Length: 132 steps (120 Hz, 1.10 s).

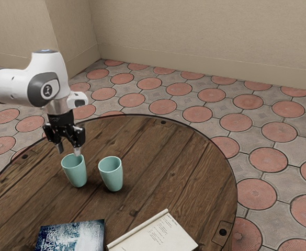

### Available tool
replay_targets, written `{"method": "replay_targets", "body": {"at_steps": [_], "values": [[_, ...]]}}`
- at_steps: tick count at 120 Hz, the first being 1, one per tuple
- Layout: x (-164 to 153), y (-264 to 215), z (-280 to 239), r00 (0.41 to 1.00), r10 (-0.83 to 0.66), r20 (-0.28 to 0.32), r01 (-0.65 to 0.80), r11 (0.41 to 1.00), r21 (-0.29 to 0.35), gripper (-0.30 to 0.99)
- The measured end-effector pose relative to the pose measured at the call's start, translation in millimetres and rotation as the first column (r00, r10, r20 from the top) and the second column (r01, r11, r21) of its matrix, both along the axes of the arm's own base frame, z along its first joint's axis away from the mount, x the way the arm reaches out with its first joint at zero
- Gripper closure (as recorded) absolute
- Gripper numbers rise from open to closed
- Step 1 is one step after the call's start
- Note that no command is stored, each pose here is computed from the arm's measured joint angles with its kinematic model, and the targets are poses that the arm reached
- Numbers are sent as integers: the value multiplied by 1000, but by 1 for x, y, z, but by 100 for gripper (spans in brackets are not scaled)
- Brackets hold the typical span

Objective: Place the left cup onto the right cup

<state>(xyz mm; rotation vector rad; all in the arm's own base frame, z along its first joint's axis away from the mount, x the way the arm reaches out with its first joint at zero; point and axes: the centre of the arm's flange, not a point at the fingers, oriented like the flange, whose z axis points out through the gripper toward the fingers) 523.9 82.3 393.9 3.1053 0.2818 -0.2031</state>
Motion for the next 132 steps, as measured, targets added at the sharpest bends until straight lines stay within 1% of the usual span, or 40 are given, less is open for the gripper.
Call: {"method": "replay_targets", "body": {"at_steps": [19, 48, 80, 132], "values": [[4, 1, -13, 1000, 11, -7, -11, 1000, -6, 33], [13, -20, -31, 1000, -14, -11, 14, 1000, -16, 34], [19, -15, -40, 1000, -2, -7, 2, 1000, -18, 34], [35, -9, -63, 999, 9, -31, -10, 1000, -17, 35]]}}
